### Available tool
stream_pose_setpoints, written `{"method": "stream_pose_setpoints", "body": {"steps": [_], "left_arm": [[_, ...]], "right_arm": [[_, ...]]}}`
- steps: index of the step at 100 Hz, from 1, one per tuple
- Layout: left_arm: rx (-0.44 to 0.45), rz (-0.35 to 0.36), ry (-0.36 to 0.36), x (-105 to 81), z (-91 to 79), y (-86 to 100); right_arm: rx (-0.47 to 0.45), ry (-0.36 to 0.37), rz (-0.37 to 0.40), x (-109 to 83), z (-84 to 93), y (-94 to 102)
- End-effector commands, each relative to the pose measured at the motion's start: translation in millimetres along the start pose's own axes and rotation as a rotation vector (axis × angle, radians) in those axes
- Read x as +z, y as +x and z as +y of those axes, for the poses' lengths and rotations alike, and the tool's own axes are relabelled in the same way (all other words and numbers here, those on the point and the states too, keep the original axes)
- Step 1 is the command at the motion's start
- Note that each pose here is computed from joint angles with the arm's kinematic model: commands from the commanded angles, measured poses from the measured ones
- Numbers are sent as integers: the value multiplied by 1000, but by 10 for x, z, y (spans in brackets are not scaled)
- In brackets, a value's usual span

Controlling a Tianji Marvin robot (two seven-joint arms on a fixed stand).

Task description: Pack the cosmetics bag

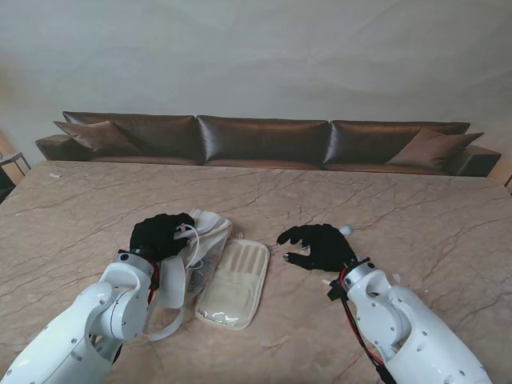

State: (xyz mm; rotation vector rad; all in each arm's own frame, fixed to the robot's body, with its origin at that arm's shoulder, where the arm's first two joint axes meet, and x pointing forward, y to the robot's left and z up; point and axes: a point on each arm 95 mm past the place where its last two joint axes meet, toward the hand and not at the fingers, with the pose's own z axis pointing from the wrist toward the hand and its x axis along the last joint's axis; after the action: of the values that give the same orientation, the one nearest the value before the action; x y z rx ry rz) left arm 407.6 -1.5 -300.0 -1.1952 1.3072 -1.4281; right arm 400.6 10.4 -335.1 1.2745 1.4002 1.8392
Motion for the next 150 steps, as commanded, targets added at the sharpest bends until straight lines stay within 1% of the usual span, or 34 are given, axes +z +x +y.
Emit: {"method": "stream_pose_setpoints", "body": {"steps": [1,8,24,42,55,63,71,79,89,95,100,107,125,139,150], "left_arm": [[-6,17,-6,12,15,28],[-10,31,-14,20,45,28],[-22,30,-14,-10,106,21],[-26,29,-6,-53,100,24],[-24,20,-7,-63,72,12],[-29,14,-7,-68,72,3],[-37,9,-10,-85,86,-7],[-48,0,-11,-103,108,-13],[-43,-8,-11,-125,120,-18],[-43,-8,-12,-134,116,-19],[-45,-3,-10,-137,115,-16],[-38,7,-7,-143,104,-7],[-34,23,-9,-164,105,21],[-42,31,-14,-169,117,35],[-45,36,-14,-175,117,44]], "right_arm": [[-18,1,-4,-6,78,-3],[-35,19,-14,-11,139,-25],[-60,48,-39,6,241,-95],[-113,113,-72,2,325,-178],[-165,137,-92,-51,359,-239],[-180,154,-96,-99,365,-271],[-207,193,-103,-167,380,-289],[-227,249,-115,-246,398,-307],[-226,297,-130,-328,380,-334],[-249,310,-135,-366,362,-363],[-275,307,-134,-393,333,-393],[-306,273,-135,-420,290,-439],[-382,321,-150,-522,203,-477],[-394,338,-151,-555,122,-501],[-405,339,-166,-557,105,-520]]}}
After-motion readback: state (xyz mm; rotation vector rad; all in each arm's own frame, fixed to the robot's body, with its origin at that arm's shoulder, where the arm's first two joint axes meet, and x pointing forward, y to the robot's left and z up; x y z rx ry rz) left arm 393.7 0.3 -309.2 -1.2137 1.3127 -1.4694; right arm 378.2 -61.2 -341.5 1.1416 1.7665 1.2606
